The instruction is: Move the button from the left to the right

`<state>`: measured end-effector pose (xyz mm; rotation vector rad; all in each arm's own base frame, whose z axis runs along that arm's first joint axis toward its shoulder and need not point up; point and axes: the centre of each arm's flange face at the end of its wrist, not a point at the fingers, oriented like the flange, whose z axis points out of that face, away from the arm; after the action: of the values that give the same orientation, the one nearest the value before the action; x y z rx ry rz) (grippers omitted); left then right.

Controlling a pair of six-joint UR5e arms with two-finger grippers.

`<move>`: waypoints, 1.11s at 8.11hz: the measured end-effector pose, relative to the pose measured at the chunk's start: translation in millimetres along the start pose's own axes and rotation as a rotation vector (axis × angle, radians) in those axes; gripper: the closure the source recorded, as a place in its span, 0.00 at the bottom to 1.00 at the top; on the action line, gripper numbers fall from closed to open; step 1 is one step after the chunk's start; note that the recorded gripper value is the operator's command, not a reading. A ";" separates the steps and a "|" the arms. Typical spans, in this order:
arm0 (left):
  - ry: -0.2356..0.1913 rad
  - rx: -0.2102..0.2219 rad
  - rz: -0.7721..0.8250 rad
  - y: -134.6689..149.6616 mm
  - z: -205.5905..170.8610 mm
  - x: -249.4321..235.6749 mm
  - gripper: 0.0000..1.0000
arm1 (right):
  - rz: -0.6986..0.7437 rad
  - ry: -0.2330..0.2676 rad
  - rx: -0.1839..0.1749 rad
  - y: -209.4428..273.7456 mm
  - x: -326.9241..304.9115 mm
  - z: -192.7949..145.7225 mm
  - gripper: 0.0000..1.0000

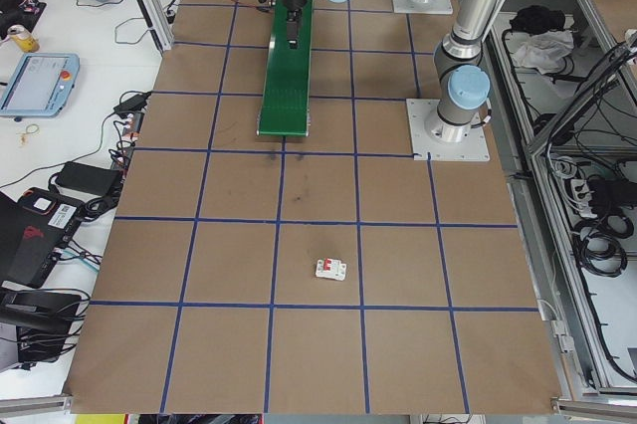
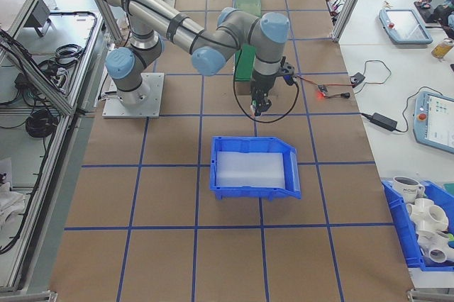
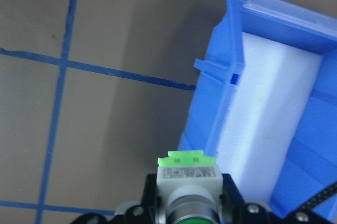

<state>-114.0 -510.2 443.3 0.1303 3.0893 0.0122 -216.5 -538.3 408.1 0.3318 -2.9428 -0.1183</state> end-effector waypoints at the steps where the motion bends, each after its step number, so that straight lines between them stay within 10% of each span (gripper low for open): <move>1: -0.004 0.005 0.005 1.1 -2.4 2.3 0.00 | -0.066 0.013 0.002 14.3 39.5 21.2 1.00; 6: -0.007 -0.010 0.009 0.2 2.4 3.4 0.00 | -0.232 -0.062 0.062 34.0 131.6 158.8 1.00; 7: -0.009 -0.014 0.006 0.7 3.1 1.3 0.00 | -0.245 -0.092 0.055 31.9 130.0 180.9 0.79; 8: -0.015 -0.017 0.004 0.6 3.2 -0.7 0.00 | -0.258 -0.110 0.049 30.7 128.4 195.3 0.08; 9: -0.019 -0.018 0.004 1.6 3.6 -1.3 0.00 | -0.273 -0.118 0.047 30.2 127.5 201.7 0.00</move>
<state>-112.4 -508.7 439.8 0.1352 3.0688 0.0381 -382.4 -526.1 234.5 0.7577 -3.0025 -0.1074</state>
